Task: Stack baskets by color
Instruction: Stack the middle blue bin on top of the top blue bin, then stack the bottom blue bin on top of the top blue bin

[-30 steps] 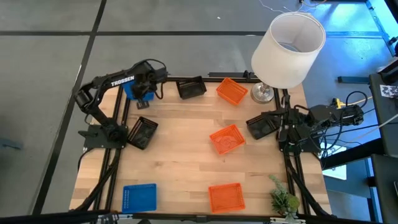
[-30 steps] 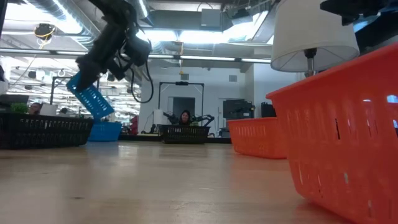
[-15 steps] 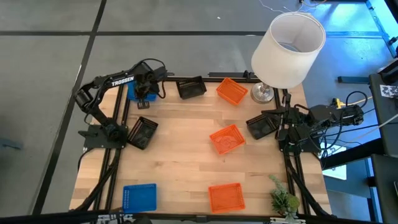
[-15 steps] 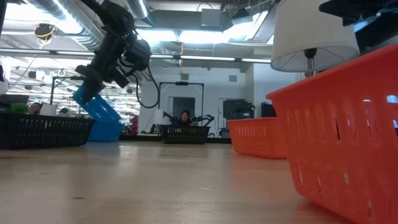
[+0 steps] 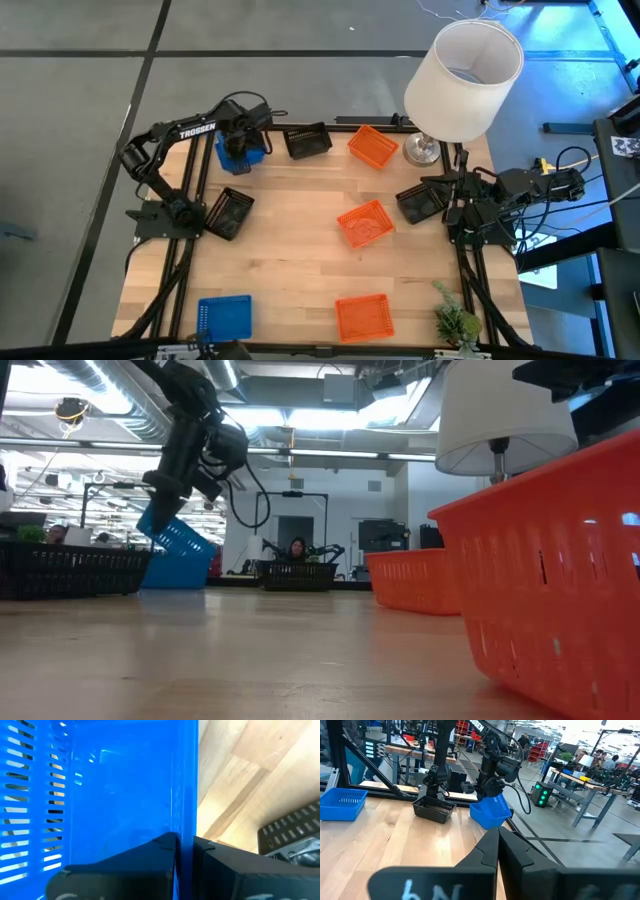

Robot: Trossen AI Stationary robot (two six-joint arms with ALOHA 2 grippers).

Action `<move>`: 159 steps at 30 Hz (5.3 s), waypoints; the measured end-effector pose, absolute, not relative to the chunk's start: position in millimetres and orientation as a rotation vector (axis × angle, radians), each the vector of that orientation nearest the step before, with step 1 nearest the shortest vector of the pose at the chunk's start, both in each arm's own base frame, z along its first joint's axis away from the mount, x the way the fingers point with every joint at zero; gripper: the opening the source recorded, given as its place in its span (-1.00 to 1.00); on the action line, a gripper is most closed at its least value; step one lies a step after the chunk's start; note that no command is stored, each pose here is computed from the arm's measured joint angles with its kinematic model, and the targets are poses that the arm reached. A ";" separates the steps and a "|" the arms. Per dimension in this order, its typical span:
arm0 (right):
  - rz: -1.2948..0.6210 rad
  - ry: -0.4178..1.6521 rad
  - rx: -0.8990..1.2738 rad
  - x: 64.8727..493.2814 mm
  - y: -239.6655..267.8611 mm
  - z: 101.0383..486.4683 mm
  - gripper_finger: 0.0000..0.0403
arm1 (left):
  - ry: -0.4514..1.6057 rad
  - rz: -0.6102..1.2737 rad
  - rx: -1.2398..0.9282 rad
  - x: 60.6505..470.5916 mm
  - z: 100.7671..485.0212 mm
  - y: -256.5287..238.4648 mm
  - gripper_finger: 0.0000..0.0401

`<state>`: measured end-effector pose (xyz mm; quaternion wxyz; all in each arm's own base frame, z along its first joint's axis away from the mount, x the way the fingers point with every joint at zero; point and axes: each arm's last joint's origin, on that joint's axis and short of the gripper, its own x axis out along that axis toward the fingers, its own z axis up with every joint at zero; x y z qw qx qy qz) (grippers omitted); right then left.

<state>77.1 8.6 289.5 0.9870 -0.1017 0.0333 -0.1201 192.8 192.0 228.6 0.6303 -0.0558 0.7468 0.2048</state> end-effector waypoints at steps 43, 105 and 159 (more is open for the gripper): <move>0.113 0.160 -0.235 98.5 25.1 311.9 -0.96 | 1.170 -0.105 -0.300 186.8 338.8 -75.2 -0.66; 0.165 0.390 -0.283 148.4 42.1 352.5 -0.96 | 1.262 0.239 -0.231 169.3 173.6 -251.3 -0.68; -0.255 0.379 -0.207 148.0 30.8 354.2 -0.96 | 0.927 0.917 -0.322 158.2 322.0 86.3 -1.00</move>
